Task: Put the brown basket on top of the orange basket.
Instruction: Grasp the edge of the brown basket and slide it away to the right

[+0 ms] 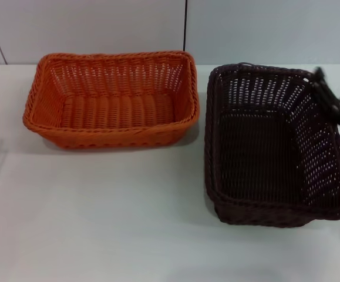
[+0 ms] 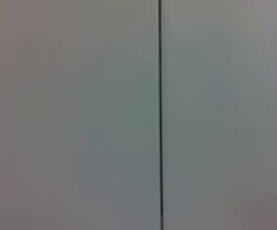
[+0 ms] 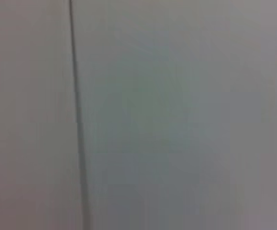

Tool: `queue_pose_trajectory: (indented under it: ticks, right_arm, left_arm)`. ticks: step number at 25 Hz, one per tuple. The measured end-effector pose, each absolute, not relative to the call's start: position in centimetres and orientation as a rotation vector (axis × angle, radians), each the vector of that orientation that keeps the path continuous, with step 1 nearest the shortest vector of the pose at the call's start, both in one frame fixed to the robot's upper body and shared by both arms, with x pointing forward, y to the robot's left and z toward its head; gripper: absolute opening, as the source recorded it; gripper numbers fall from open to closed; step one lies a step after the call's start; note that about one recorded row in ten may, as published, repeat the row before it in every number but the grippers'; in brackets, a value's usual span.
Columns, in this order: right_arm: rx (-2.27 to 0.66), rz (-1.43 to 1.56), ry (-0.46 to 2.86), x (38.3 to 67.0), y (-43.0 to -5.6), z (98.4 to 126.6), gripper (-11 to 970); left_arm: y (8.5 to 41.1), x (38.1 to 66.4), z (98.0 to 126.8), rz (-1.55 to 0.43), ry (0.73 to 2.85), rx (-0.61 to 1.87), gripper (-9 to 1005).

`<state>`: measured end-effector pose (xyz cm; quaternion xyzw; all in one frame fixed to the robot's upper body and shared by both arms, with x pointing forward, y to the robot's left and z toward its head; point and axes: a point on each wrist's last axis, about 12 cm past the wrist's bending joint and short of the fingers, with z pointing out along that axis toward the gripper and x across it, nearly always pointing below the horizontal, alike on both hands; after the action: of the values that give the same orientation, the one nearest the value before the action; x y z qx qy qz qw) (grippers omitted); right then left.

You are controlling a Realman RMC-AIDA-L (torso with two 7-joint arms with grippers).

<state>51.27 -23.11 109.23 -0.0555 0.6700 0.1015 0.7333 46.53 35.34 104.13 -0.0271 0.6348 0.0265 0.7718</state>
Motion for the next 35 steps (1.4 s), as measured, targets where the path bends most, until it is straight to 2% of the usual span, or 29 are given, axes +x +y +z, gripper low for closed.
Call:
queue_pose_trajectory:
  ticks: [1,2,3,4,5,6,8,9,13,15,25,28,35]
  right_arm:
    - [-0.122,0.223,1.473,51.3,-23.1,109.2,824]
    - [-0.135,0.244,1.52,52.0,-23.1,110.4,824]
    - [-0.173,0.294,1.609,53.4,-23.0,112.8,824]
    - [-0.173,0.294,1.609,53.4,-23.0,112.8,824]
    - [-0.204,0.319,1.664,54.9,-23.4,115.7,824]
    - [-0.204,0.319,1.664,54.9,-23.4,115.7,824]
    - [-0.229,0.378,1.755,56.5,-24.3,119.7,823]
    - [-0.229,0.378,1.755,56.5,-24.3,119.7,823]
    - [-0.337,0.512,2.005,56.9,-26.0,123.9,823]
    - [-0.418,0.564,2.117,56.8,-26.2,124.9,823]
    - [-0.794,0.493,2.502,55.5,-25.6,127.7,821]
    - [-1.057,0.495,2.597,54.3,-23.7,127.5,821]
    - [-1.344,0.374,2.633,53.8,-21.7,126.1,820]
  left_arm:
    - [35.4,46.4,104.1,0.06,1.378,-0.062,840]
    - [35.4,46.3,104.0,0.061,1.378,-0.067,840]
    - [35.4,46.3,104.0,0.062,1.377,-0.073,840]
    - [35.4,46.3,104.0,0.063,1.377,-0.076,840]
    - [35.4,46.3,104.0,0.063,1.377,-0.076,840]
    - [35.4,46.3,103.9,0.062,1.378,-0.079,840]
    - [35.4,46.2,103.7,0.059,1.384,-0.099,840]
    - [35.4,46.2,103.7,0.059,1.384,-0.099,840]
    - [35.6,46.4,103.2,0.041,1.406,-0.147,840]
    - [35.5,46.5,103.1,0.038,1.41,-0.15,840]
    - [35.5,47.4,102.7,0.039,1.432,-0.142,840]
    - [35.7,47.2,102.7,0.044,1.429,-0.146,840]
    - [35.9,47.0,102.6,0.054,1.429,-0.154,839]
